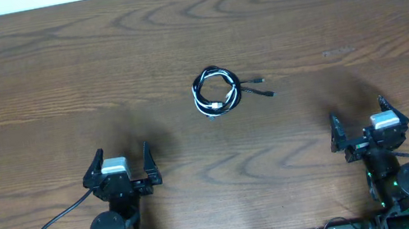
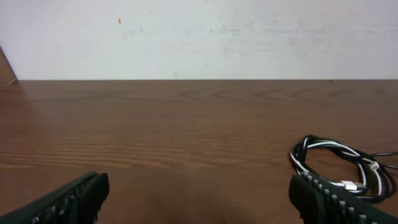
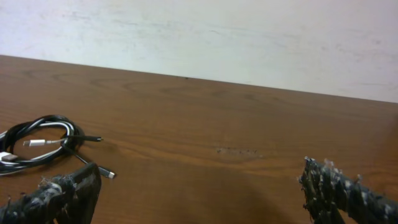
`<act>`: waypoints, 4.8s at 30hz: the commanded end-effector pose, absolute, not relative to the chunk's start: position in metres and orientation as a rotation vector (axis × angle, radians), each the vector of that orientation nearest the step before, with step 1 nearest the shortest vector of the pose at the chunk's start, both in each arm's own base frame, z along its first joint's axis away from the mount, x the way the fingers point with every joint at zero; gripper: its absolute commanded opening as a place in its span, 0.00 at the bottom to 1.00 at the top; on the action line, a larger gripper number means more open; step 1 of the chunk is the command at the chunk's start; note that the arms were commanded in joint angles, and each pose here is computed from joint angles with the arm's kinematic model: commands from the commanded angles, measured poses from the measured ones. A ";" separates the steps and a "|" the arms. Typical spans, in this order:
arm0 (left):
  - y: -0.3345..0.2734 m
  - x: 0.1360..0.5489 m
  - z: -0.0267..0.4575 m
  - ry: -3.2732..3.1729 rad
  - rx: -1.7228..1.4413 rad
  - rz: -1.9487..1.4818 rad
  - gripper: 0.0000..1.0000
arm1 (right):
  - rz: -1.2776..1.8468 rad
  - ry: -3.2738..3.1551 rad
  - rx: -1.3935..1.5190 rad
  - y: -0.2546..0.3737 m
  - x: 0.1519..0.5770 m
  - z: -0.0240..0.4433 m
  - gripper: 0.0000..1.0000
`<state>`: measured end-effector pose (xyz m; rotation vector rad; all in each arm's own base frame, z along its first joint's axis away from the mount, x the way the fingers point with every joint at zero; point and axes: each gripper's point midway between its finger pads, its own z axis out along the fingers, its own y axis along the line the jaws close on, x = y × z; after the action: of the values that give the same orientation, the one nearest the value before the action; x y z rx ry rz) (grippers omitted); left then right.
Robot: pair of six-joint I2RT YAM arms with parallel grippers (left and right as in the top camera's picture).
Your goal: Untangle cables
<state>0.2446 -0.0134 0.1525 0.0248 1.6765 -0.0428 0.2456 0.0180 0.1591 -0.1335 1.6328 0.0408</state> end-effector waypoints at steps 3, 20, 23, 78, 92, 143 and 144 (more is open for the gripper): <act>-0.009 0.244 0.135 1.731 0.017 -0.017 0.98 | 0.042 1.633 -0.138 0.019 0.245 0.158 0.99; -0.009 0.244 0.136 1.729 0.016 -0.018 0.98 | 0.042 1.632 -0.139 0.019 0.245 0.159 0.99; -0.009 0.244 0.137 1.724 0.016 -0.018 0.98 | 0.043 1.632 -0.139 0.020 0.245 0.159 0.99; -0.165 0.333 0.214 2.665 0.420 -0.648 0.98 | 0.424 2.213 -0.156 0.061 0.301 0.268 0.99; -0.174 0.387 0.176 2.738 -0.087 -0.636 0.81 | 0.560 2.304 -0.186 0.077 0.311 0.241 0.99; -0.204 0.383 0.048 3.016 -0.479 -0.259 0.07 | 0.632 2.450 -0.098 0.080 0.316 0.204 0.99; -0.205 0.384 0.059 3.000 -0.445 -0.284 0.07 | 0.664 2.443 -0.109 0.084 0.317 0.205 0.99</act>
<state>0.3777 -0.1995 0.0168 -0.5811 3.0695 -0.1993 0.3150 0.0708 0.1991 -0.0997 2.4581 0.5688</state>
